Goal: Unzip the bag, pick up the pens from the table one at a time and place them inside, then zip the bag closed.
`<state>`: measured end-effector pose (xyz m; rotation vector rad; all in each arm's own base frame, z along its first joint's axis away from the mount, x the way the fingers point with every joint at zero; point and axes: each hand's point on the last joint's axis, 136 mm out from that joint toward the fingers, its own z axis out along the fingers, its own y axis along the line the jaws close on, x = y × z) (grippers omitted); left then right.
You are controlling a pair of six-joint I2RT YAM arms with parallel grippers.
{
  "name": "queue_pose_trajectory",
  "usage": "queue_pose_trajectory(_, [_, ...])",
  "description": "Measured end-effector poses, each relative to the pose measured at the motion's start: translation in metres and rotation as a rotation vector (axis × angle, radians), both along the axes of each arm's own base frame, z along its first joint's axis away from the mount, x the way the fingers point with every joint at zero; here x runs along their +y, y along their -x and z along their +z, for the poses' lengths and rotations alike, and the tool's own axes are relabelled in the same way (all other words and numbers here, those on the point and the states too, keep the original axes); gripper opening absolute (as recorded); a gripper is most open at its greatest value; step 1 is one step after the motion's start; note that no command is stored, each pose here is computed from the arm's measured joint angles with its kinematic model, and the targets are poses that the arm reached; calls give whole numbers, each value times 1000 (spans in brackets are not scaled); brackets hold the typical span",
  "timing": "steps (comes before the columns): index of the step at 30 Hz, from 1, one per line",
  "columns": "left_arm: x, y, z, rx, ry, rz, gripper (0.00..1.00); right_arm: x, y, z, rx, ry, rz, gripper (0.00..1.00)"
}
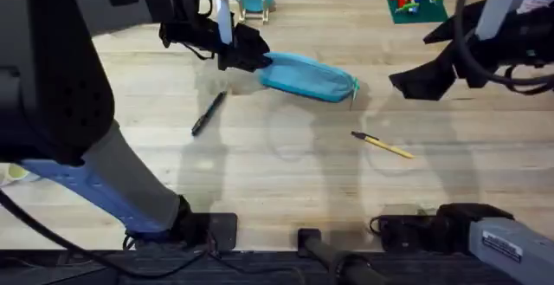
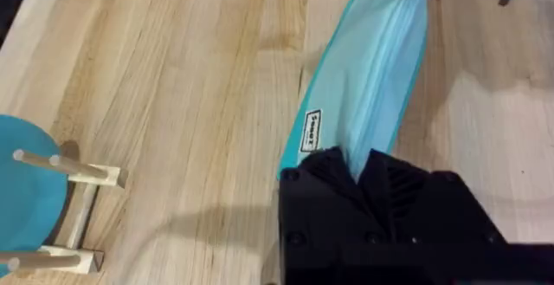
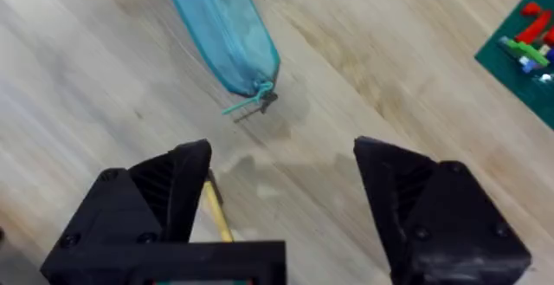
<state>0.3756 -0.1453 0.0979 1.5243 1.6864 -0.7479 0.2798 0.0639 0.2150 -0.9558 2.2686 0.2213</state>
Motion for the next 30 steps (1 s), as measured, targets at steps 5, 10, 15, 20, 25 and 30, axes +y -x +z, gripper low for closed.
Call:
queue_pose_trajectory(5, [0,-1,0,-3,0,0,43,-9,-2,7,-8,-91,-31,996])
queue_pose_trajectory(10, [0,-1,0,-3,0,0,43,-30,-1,16,-57,-166,-76,996])
queue_pose_trajectory(15, [0,0,0,-3,-1,-1,43,-33,9,12,-122,-217,-65,996])
queue_pose_trajectory(20, [0,0,0,-3,-1,-1,43,-31,10,-13,-155,-231,-43,996])
queue_pose_trajectory(25, [0,-1,0,-3,-1,-1,43,-29,14,-38,-142,-241,-37,996])
queue_pose_trajectory(30, [0,-1,0,-4,-1,-1,43,-28,15,-41,-136,-247,-35,996])
